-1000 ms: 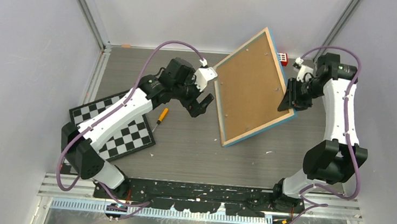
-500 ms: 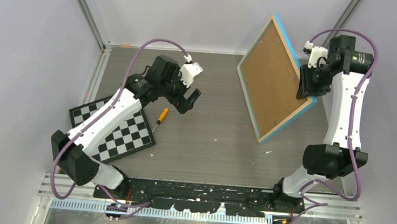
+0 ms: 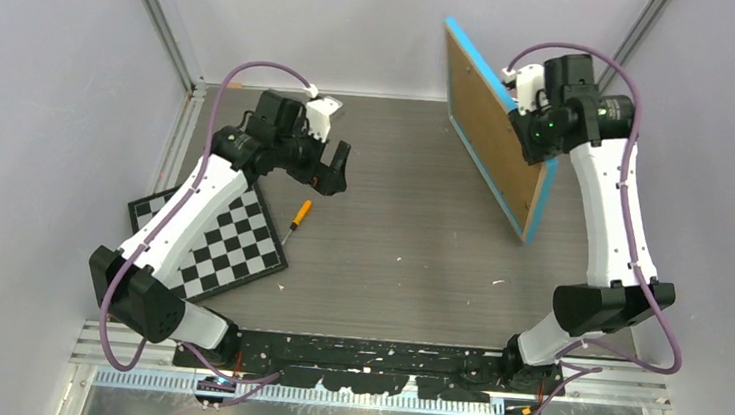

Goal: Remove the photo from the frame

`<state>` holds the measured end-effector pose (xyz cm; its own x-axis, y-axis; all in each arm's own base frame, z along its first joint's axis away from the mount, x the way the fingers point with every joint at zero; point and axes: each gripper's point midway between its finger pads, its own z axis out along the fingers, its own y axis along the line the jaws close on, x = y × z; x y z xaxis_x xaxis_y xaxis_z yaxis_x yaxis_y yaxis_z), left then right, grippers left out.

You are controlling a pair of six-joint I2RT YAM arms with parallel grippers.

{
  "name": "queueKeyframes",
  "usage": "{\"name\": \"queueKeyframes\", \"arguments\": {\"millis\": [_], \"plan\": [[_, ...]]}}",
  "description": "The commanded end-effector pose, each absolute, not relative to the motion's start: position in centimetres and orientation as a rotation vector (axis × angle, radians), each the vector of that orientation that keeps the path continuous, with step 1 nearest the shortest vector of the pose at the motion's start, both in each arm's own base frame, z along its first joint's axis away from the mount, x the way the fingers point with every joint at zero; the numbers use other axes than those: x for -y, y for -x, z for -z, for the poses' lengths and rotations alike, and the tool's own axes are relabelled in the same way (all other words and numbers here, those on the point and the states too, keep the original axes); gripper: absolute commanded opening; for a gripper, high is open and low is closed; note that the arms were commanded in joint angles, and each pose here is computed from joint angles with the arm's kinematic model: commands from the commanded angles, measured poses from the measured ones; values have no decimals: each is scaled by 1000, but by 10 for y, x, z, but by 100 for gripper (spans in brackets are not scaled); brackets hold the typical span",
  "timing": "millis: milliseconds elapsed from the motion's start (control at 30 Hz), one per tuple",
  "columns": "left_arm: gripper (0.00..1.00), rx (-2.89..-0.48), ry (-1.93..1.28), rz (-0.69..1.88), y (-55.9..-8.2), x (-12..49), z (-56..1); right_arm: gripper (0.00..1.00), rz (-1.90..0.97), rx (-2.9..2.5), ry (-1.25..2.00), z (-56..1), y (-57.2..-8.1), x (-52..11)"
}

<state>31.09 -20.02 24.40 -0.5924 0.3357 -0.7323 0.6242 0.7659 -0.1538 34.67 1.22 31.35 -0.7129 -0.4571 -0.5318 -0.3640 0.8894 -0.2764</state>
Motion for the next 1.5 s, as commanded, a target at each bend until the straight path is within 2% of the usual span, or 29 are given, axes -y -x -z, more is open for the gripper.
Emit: {"name": "queueKeyframes", "arguments": {"millis": [0,500,900,1467], "plan": [[100,-2228,-485,702,-311,201,-283,1,361,-2208,579,-358,-349,-18],[100,-2107,29,1258,-344,254,-364,0,401,-2117,671,-318,-332,-76],[100,-2073,185,1362,-385,303,-367,1,370,-2132,796,-296,-318,-106],[100,-2079,301,1348,-430,355,-333,1,300,-2175,899,-272,-295,-124]]}}
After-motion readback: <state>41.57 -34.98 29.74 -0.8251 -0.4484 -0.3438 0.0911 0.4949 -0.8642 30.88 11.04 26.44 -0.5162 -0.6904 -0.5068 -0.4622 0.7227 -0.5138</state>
